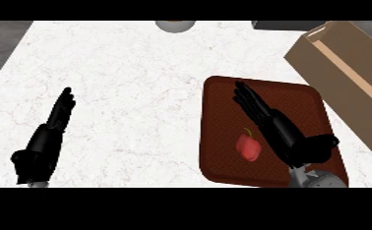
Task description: Pick the bell pepper from the tray and place it in the cardboard box
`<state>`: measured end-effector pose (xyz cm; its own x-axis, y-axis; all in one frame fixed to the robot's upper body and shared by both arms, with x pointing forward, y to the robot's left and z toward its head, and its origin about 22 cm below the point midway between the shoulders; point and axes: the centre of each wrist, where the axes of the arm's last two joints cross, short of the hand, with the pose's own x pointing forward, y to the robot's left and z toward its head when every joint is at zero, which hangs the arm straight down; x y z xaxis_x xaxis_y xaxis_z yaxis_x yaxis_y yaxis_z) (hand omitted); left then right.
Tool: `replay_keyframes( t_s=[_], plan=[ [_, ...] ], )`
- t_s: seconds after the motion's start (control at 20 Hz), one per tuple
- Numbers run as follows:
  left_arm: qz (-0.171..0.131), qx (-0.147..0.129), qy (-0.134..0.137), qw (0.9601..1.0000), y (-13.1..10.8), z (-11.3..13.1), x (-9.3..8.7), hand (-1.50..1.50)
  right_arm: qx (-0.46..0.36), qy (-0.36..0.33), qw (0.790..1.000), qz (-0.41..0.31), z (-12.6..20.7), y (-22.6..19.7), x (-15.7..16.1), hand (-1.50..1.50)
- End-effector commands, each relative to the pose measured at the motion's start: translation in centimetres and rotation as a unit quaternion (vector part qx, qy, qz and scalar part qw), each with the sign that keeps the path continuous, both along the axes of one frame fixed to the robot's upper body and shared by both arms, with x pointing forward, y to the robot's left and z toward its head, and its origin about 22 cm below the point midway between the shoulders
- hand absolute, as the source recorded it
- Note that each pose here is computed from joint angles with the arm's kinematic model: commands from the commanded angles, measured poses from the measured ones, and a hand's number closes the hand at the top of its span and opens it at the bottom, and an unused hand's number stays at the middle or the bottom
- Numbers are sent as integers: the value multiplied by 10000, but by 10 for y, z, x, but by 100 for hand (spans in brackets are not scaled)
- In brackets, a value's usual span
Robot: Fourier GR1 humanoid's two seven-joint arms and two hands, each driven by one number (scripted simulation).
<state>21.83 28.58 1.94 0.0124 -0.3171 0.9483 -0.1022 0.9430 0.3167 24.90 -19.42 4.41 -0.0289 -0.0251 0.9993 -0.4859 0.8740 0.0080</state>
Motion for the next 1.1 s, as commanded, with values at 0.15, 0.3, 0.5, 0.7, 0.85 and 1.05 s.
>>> replay_keyframes(
  t_s=[0.15, 0.3, 0.5, 0.7, 0.85, 1.05],
  plan=[
    [677, -829, -76, 9942, -1, 2, 0, 0, -187, -565, 9283, -3670, -5, -91, -26, 150],
    [764, -1060, -129, 9913, 0, 7, 3, 0, -2674, 10, 8609, -4329, -30, -164, -61, 150],
    [761, -1560, -106, 9848, -4, 14, 3, 0, -1899, -572, 7284, -6559, -52, -160, -104, -150],
    [443, -1714, -1, 9842, -3, 19, 14, 0, -2514, -1263, 7142, -6409, -63, -122, -152, -150],
    [328, -1718, -109, 9845, -13, 47, 36, 0, -2988, -1000, 7281, -6087, -44, -106, -187, -150],
    [162, -1672, -97, 9857, -25, 40, 36, 0, -3696, 26, 7715, -5180, -33, -99, -213, -150]
  ],
)
